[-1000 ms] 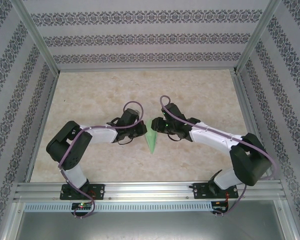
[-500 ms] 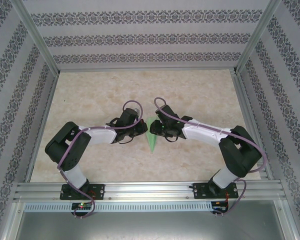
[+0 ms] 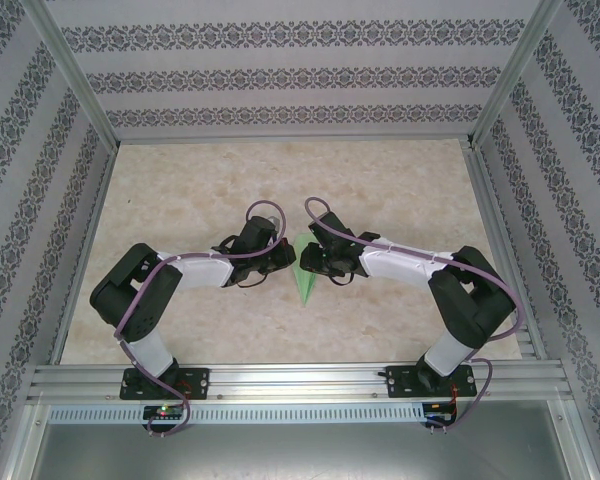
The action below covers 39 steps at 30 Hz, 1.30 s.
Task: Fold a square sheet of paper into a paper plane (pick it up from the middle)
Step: Move the paper plane to the top-center of the table.
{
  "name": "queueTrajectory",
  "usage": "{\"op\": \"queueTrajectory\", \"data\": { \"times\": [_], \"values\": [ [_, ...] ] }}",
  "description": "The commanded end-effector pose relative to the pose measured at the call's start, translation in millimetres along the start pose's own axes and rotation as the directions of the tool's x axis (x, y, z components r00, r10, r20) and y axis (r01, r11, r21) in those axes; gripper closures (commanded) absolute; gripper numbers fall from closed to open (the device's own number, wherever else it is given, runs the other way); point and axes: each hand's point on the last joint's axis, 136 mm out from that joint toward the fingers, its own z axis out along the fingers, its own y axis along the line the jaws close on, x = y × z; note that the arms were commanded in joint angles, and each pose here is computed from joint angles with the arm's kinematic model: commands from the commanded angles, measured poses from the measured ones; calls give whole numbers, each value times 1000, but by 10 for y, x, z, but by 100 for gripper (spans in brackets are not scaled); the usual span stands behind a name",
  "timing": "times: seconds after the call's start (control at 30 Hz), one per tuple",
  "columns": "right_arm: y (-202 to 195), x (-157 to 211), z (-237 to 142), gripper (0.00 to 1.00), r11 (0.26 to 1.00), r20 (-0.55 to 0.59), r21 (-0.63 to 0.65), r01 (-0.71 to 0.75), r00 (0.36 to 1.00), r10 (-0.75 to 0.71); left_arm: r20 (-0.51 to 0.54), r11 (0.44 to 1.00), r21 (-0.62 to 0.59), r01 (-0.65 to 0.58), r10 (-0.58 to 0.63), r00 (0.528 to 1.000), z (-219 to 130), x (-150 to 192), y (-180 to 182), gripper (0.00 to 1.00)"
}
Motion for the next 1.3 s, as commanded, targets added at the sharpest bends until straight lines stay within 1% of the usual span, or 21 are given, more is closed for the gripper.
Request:
{"op": "queueTrajectory", "data": {
  "times": [0.0,0.23,0.4,0.57,0.83,1.07,1.27],
  "values": [
    [3,-48,-3,66,1000,0,15,-11,1000,11,21,999,37,9,-10,1000,-13,-79,-61,100],
    [-46,-49,-30,60,999,6,42,7,1000,-7,20,1000,23,11,-12,1000,-6,-80,-26,100],
    [-124,-78,-59,58,996,19,91,19,1000,-20,18,1000,15,9,-9,1000,-4,-74,-6,100],
    [-129,-98,-70,56,994,21,102,30,999,-33,16,1000,15,8,-9,1000,3,-69,-1,100],
    [-36,33,21,52,999,-41,33,34,999,-32,13,1000,19,11,-11,1000,7,-61,-2,100],
    [24,143,110,52,999,-87,-24,37,995,-39,10,1000,20,11,-11,1000,14,-55,-1,100],
    [36,189,86,44,998,-90,-45,43,995,-47,7,1000,19,10,-10,1000,17,-51,1,100]
  ]
}}
